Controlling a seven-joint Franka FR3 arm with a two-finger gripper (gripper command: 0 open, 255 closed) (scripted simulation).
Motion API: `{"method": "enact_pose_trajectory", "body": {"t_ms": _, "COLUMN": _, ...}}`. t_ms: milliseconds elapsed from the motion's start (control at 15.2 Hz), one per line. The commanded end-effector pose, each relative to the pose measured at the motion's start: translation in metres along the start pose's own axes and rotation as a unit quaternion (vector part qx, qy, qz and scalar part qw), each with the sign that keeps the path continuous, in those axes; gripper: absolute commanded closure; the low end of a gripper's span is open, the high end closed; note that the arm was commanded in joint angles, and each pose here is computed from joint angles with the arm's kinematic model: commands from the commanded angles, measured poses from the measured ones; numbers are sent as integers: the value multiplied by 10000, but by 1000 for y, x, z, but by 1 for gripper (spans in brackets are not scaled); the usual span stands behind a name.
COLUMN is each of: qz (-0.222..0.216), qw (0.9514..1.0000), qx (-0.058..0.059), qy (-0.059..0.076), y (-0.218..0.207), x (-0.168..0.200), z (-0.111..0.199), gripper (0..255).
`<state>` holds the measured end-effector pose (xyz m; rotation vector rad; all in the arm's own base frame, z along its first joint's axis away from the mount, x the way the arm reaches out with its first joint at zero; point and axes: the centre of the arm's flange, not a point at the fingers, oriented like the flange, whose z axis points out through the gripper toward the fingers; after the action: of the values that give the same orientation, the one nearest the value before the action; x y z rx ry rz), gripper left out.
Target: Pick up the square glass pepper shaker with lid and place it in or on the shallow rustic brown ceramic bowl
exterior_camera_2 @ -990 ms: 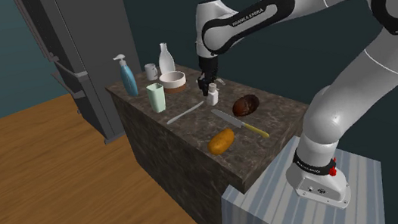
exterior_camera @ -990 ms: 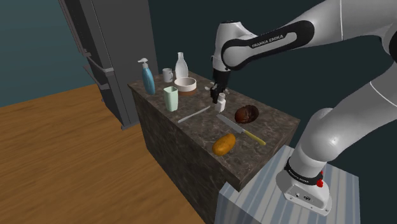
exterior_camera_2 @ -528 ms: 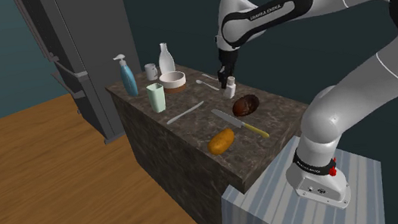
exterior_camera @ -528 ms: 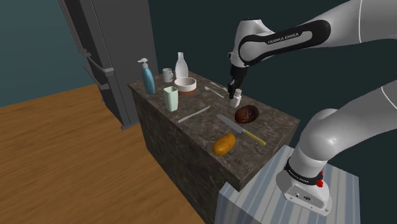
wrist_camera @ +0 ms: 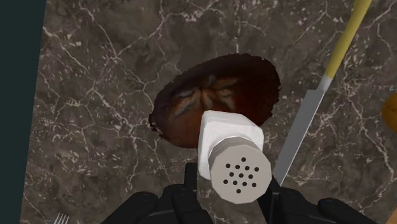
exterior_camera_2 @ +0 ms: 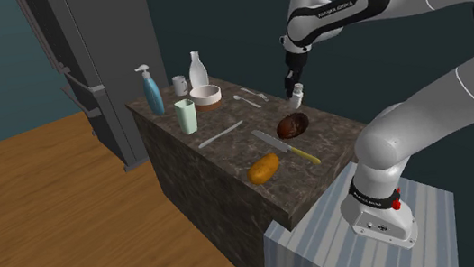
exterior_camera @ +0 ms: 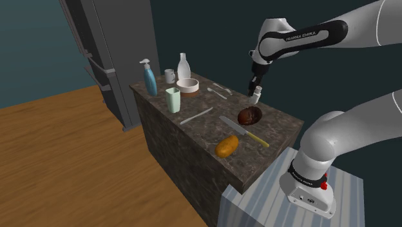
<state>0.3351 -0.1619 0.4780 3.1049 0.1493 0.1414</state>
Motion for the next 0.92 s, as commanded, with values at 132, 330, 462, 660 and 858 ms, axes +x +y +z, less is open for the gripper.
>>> {"method": "enact_pose_trajectory", "body": {"t_ms": 132, "qz": -7, "qw": 10000, "qx": -1, "qy": -2, "y": 13, "x": -12, "z": 14, "gripper": 255}}
{"method": "enact_pose_trajectory", "body": {"t_ms": 330, "qz": -7, "qw": 10000, "qx": -1, "qy": -2, "y": 12, "x": -13, "z": 29, "gripper": 255}}
{"method": "enact_pose_trajectory", "body": {"t_ms": 462, "qz": -7, "qw": 10000, "qx": -1, "qy": -2, "y": 12, "x": -14, "z": 40, "gripper": 255}}
{"method": "enact_pose_trajectory", "body": {"t_ms": 660, "qz": -7, "qw": 10000, "qx": -1, "qy": -2, "y": 12, "x": -16, "z": 56, "gripper": 255}}
{"method": "enact_pose_trajectory", "body": {"t_ms": 858, "qz": -7, "qw": 10000, "qx": -1, "qy": -2, "y": 11, "x": -17, "z": 72, "gripper": 255}}
